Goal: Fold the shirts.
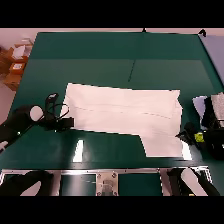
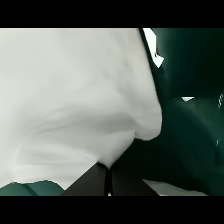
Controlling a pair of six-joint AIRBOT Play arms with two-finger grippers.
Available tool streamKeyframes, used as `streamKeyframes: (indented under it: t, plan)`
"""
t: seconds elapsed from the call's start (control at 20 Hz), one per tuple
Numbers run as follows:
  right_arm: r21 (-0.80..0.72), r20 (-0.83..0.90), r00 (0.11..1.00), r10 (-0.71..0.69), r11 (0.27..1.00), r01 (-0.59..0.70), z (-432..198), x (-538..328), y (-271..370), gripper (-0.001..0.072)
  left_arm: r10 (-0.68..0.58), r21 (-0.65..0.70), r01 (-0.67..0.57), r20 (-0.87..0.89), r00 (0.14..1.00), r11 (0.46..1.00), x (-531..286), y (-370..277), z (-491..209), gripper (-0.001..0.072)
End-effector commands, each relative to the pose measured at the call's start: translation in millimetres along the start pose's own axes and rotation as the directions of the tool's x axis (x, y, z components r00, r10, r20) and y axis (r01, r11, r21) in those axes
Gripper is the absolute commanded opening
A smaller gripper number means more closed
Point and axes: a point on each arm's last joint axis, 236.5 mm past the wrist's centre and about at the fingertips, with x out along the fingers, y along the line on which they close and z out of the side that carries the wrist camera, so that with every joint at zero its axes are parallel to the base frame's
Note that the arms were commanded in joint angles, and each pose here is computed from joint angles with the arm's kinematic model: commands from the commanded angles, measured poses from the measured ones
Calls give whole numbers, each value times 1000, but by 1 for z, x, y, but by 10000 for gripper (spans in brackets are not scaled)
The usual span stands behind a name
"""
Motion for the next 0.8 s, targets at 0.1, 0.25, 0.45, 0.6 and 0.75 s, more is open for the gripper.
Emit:
streamKeyframes:
  t: [0.1, 0.25, 0.45, 0.6, 0.75]
  plan:
    - [-6, 25, 997, 78, 997, -78, 10, -20, 28, 15, -23, 58, 21, 39, 999, 998, -21, -14, 20, 23]
    - [-50, 122, 977, 173, 985, -168, 38, -51, 64, 15, -56, 131, 36, 155, 986, 991, -54, -34, 62, 23]
    - [-152, 199, 943, 268, 959, -241, 82, -74, 120, 15, -30, 218, -13, 194, 981, 976, -66, -46, 115, 23]
    - [-197, 199, 941, 273, 952, -234, 118, -61, 150, 15, -22, 263, -28, 185, 982, 964, -47, -56, 157, 23]
    - [-183, 190, 937, 293, 948, -259, 153, -36, 172, 15, -11, 304, -43, 172, 985, 952, -17, -61, 198, 23]
